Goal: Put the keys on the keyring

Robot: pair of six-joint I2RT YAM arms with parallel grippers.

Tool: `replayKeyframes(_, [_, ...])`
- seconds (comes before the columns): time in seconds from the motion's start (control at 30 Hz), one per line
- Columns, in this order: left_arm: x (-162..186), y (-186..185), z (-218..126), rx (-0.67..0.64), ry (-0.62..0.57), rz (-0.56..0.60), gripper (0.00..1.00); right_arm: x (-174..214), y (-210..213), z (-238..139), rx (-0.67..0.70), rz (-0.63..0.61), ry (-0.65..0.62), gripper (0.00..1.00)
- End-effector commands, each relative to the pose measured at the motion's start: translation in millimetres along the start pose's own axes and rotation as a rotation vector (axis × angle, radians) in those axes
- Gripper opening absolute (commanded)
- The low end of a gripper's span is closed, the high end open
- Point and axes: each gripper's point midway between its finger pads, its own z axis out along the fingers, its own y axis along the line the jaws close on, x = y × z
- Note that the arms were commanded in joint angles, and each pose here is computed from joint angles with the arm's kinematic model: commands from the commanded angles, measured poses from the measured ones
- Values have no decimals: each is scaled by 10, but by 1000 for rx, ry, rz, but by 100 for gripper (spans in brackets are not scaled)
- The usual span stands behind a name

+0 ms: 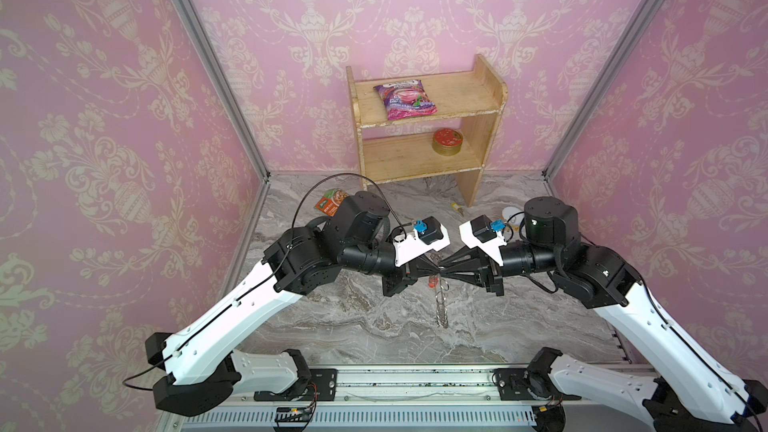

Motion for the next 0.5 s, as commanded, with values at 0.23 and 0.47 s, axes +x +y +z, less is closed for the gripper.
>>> replayKeyframes(0.23, [-179,-59,-150,-13,-60,56,0,75,21,16,-7,24,22,9])
replayKeyframes(0.47, [-200,-65,-164,-15,-68,58,0,110,7,14,4,29,37,2])
